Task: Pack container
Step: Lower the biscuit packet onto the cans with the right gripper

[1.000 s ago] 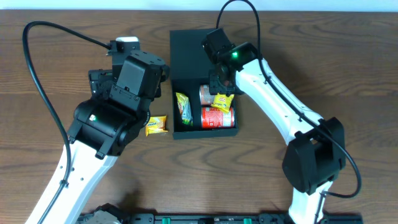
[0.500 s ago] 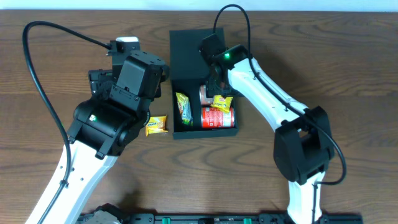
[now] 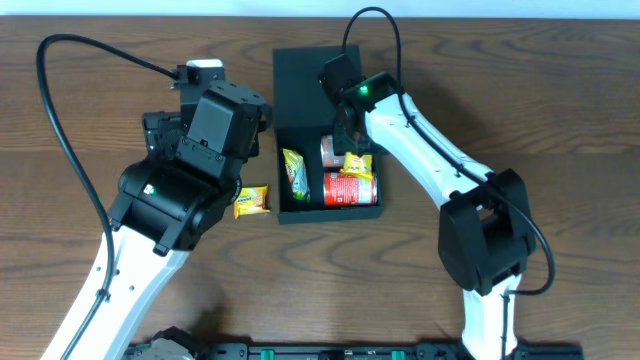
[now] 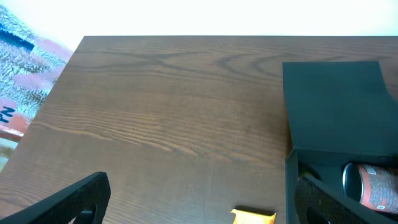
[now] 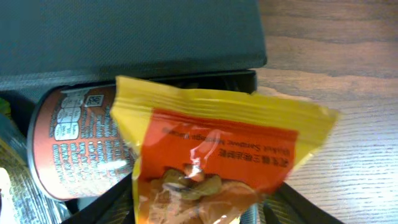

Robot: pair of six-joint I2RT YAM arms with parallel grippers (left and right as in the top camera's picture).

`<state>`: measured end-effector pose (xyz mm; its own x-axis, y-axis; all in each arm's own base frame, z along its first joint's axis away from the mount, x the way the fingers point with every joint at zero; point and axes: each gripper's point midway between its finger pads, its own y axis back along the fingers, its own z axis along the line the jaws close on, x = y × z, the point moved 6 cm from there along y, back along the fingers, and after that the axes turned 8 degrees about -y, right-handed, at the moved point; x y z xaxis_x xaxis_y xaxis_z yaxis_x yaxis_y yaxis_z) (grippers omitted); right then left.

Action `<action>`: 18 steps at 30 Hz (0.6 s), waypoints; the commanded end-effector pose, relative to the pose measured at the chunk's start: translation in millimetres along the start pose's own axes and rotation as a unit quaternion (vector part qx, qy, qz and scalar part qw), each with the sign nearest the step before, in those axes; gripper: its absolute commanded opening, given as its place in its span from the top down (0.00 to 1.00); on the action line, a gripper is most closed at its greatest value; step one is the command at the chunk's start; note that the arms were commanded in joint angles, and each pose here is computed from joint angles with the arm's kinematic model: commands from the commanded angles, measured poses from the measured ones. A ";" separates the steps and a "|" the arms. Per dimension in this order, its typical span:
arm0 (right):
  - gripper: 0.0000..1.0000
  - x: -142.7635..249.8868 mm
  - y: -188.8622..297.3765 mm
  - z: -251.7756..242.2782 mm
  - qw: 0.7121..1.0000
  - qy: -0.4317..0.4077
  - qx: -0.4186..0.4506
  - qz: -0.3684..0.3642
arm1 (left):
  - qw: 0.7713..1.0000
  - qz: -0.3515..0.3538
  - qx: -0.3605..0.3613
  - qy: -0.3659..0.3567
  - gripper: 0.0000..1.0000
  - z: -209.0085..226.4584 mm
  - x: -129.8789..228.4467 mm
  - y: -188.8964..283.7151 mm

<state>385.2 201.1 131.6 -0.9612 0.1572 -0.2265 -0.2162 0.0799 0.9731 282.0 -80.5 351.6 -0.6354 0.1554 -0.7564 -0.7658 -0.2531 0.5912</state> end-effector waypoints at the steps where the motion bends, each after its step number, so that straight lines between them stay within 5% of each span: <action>1: 0.51 -5.7 -2.8 0.1 1.000 -0.005 0.002 -0.005 | 1.000 -0.006 -0.004 0.003 0.05 2.2 -4.7 1.8; 8: 0.63 -5.4 -2.8 1.4 1.000 -0.006 -0.003 -0.003 | 1.000 -0.006 -0.004 0.003 0.04 2.1 -4.7 1.7; 18: 0.64 -5.2 -2.5 1.3 1.000 -0.004 -0.003 -0.002 | 1.000 -0.006 -0.004 0.003 0.05 2.1 -4.7 1.7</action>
<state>385.9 200.0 131.9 -0.9595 0.1566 -0.2342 -0.2223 0.0902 0.9708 282.0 -80.4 351.6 -0.6357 0.1553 -0.7561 -0.7655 -0.2532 0.5916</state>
